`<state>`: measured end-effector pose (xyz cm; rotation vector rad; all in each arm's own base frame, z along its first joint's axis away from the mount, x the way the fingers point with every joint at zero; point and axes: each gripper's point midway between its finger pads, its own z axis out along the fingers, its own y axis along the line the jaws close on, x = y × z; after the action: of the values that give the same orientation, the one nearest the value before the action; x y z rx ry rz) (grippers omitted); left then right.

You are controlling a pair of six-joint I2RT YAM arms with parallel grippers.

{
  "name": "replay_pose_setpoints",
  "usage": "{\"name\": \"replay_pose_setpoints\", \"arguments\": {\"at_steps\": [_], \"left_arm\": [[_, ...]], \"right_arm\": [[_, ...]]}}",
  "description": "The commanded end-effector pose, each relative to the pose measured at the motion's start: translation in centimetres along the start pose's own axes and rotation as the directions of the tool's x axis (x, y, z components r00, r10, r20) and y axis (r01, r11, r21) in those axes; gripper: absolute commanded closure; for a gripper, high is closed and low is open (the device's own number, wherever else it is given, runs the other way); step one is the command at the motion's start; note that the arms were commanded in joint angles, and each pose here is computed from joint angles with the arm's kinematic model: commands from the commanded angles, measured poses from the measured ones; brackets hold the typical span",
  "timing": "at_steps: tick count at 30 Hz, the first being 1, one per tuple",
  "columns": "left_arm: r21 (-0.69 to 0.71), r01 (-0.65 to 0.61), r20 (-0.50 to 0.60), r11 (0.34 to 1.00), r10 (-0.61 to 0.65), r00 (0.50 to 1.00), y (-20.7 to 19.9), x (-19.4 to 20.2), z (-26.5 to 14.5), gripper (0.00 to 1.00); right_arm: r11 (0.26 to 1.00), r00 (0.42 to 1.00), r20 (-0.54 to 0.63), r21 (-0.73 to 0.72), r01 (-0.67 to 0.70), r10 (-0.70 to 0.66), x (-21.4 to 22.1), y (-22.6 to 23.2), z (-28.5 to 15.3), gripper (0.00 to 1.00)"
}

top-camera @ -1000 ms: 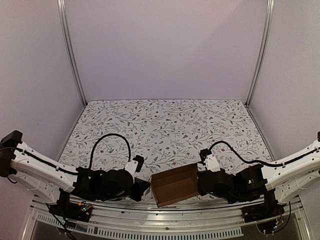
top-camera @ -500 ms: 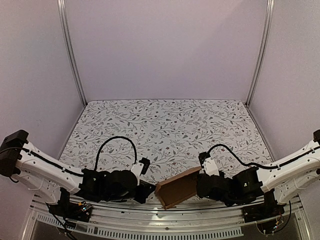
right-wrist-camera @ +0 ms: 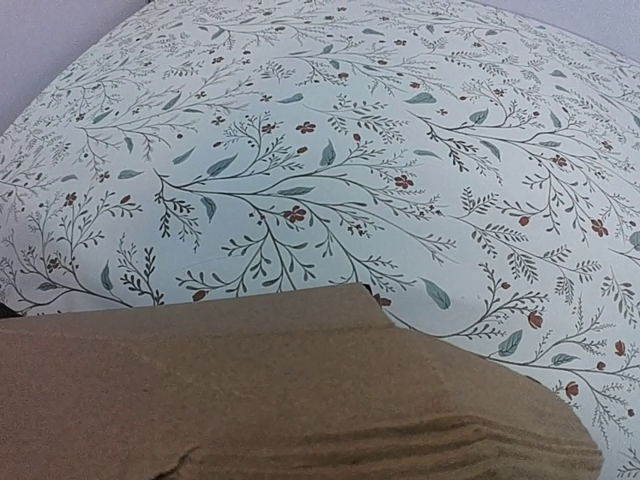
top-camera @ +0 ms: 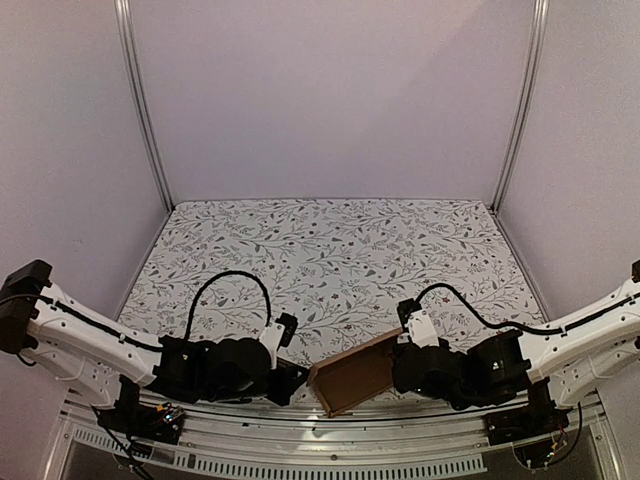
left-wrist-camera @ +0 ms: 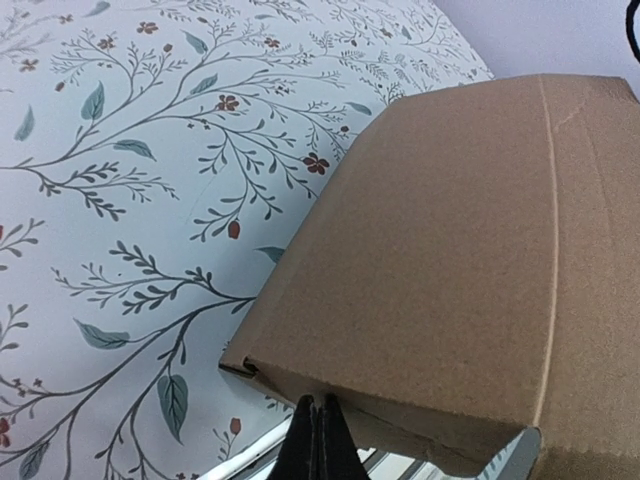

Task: Fold the paper box

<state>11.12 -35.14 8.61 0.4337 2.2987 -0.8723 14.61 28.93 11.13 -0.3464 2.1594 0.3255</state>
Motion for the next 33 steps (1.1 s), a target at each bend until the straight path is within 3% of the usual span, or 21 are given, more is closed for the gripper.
{"name": "replay_pose_setpoints", "arguments": {"at_steps": [1,17,33], "left_arm": [[0.035,0.047,0.028,0.998,-0.048,0.998,-0.2,-0.9,-0.1,1.00],[0.168,0.122,0.031,0.978,-0.129,0.991,-2.2,-2.2,0.6,1.00],[-0.014,0.106,-0.003,0.994,-0.106,0.994,3.9,1.1,0.2,1.00]], "right_arm": [[0.998,1.000,0.006,-0.061,-0.009,0.009,-1.0,1.8,-0.9,1.00],[0.997,1.000,-0.013,-0.072,0.002,-0.003,-0.4,2.7,-0.9,1.00],[0.999,0.998,-0.063,-0.030,0.020,-0.022,2.2,1.5,-0.4,1.00]]}}
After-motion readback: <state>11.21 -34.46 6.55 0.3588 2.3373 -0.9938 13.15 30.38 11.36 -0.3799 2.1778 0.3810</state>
